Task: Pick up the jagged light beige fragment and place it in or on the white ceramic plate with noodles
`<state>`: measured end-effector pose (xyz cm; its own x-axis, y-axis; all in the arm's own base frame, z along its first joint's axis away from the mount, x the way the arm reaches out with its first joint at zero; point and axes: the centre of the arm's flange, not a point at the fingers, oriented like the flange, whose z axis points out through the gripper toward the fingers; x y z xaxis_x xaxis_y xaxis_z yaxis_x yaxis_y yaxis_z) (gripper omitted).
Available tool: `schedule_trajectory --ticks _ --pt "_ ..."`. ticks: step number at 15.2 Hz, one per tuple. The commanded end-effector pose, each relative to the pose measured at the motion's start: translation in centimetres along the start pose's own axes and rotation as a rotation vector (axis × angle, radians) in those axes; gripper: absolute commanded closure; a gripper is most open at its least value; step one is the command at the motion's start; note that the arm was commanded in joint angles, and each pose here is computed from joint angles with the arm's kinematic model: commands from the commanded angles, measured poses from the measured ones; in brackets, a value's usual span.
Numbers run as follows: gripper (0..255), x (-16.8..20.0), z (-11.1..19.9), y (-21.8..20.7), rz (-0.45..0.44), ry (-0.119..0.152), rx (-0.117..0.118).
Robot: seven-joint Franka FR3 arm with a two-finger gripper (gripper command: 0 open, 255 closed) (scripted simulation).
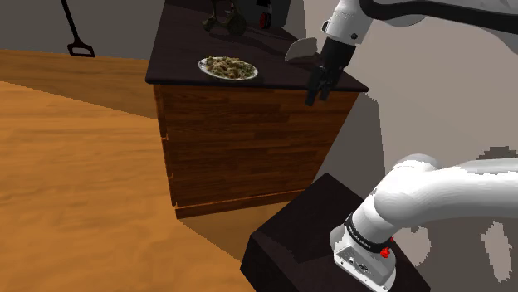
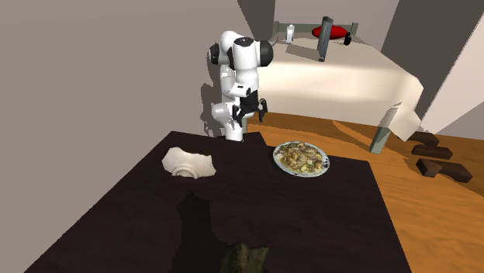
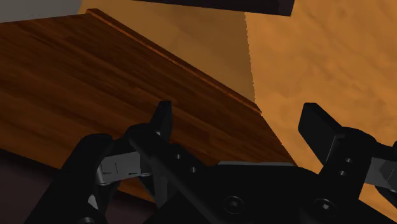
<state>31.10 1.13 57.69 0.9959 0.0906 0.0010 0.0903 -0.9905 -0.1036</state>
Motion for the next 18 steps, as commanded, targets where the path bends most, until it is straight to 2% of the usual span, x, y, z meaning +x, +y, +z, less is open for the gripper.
schedule_trajectory --ticks 1,9,18 --pt "0 0.0 0.0 0.0 0.0 0.0 0.0" --pt "0 2.1 -1.9 8.9 -0.307 0.048 -0.075" --pt "0 7.3 -4.9 17.4 -0.651 0.102 -0.159"
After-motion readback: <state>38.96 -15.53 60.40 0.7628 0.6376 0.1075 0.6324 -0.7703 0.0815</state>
